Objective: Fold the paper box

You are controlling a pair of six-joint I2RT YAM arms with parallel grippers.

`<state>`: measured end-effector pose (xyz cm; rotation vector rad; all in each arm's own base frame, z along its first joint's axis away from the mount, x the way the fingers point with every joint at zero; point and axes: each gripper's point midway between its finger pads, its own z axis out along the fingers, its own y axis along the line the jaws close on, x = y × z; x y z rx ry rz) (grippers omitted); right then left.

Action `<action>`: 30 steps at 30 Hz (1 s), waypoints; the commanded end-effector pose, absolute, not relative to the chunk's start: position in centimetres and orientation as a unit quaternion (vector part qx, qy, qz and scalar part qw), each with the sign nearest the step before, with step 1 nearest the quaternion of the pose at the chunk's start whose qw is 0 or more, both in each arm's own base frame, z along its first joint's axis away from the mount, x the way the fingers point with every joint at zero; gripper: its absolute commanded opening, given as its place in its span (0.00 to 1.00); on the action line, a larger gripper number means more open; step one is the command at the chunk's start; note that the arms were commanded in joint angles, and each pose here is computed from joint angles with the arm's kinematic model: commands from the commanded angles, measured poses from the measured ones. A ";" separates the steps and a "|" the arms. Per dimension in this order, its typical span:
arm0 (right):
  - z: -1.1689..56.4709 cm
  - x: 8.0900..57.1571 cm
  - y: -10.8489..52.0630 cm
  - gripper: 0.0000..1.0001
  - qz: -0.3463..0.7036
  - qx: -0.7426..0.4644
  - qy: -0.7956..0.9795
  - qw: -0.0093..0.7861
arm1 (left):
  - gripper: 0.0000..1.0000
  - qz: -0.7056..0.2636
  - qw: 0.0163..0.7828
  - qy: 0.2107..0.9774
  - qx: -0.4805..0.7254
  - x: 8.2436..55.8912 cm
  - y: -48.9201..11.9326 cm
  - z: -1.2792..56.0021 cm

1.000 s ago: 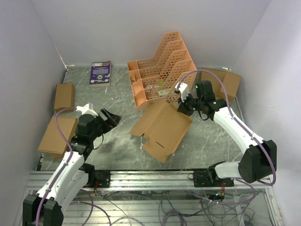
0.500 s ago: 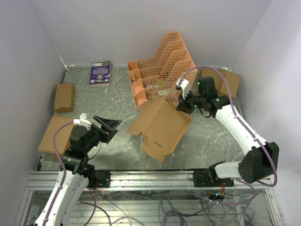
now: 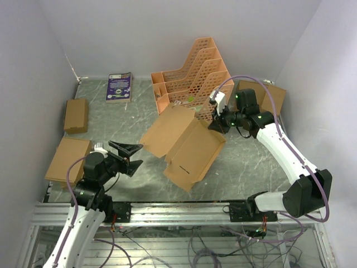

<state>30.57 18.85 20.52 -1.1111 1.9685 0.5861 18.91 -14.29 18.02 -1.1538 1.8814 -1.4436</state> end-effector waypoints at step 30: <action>16.5 30.0 17.8 0.00 0.223 -0.397 0.812 0.364 | 0.11 -0.481 0.435 0.734 -0.200 28.0 -21.4 20.3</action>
